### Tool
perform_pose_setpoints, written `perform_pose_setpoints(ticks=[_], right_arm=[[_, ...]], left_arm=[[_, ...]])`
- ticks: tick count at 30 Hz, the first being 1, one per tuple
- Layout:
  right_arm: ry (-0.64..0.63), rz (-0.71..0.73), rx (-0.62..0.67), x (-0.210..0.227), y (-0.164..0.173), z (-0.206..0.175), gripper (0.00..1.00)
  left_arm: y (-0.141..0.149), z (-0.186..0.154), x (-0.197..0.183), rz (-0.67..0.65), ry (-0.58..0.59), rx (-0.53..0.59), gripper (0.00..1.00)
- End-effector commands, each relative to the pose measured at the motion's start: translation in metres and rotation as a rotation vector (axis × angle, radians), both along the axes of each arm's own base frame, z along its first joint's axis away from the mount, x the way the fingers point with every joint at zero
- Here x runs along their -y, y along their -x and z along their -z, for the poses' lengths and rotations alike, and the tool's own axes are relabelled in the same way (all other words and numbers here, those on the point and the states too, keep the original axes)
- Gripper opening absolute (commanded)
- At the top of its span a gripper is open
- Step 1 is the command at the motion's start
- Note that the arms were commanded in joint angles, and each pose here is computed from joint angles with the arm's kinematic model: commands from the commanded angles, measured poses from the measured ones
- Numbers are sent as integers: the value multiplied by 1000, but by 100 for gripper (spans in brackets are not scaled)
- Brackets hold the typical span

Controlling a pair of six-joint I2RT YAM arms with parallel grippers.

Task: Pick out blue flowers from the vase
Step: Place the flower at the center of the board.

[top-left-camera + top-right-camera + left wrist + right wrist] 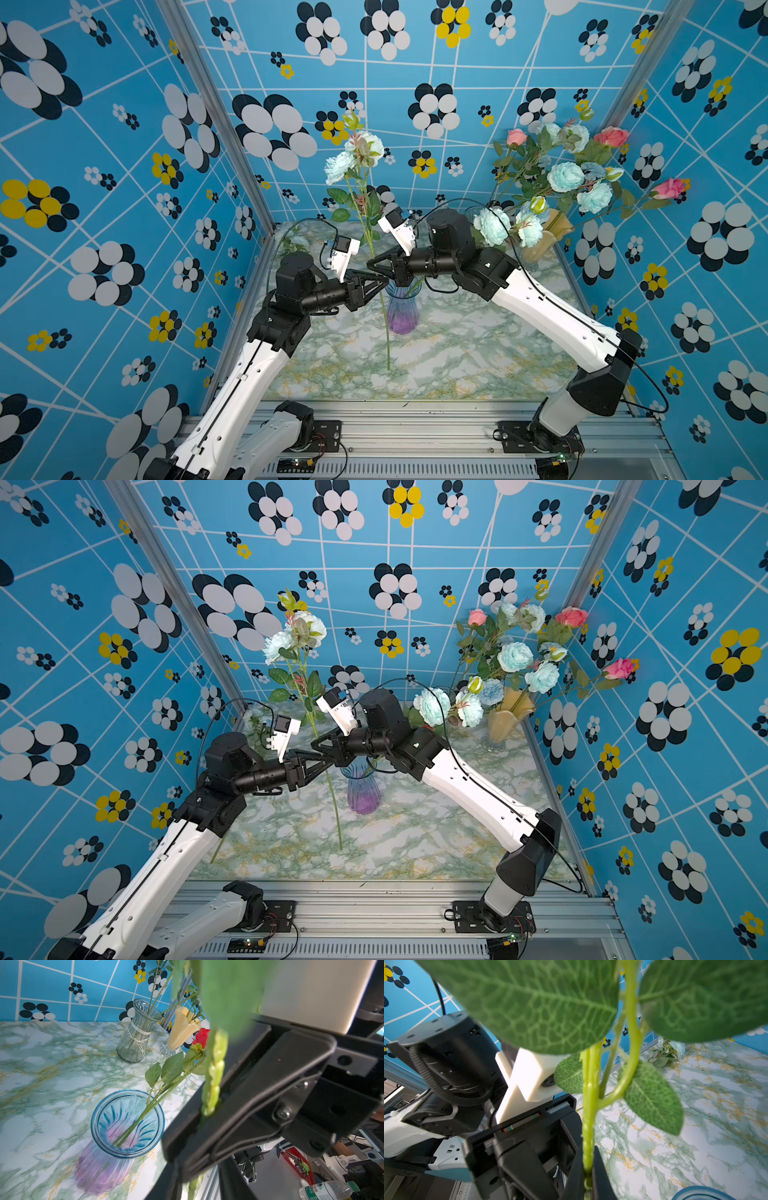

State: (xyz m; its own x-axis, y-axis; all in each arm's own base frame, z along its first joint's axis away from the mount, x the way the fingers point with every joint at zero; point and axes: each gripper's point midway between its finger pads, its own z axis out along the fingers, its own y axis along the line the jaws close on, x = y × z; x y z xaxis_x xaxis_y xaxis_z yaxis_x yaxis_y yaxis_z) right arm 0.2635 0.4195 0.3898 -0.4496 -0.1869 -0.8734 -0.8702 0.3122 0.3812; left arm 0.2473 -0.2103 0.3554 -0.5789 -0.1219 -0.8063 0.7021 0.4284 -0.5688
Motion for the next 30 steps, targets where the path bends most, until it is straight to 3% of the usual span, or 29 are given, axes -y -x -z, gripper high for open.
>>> perform_pose_setpoints(ticks=[1, 10, 17, 30], right_arm=[[-3, -1, 28, 3, -1, -8, 0], [12, 21, 50, 9, -1, -9, 0], [16, 32, 62, 14, -1, -10, 0], [11, 37, 69, 17, 1, -10, 0]], left_arm=[[1, -13, -3, -21, -22, 51, 31], [1, -19, -4, -29, -13, 60, 36], [-1, -19, -3, -32, -4, 55, 16], [-5, -20, 1, -29, 10, 50, 2]])
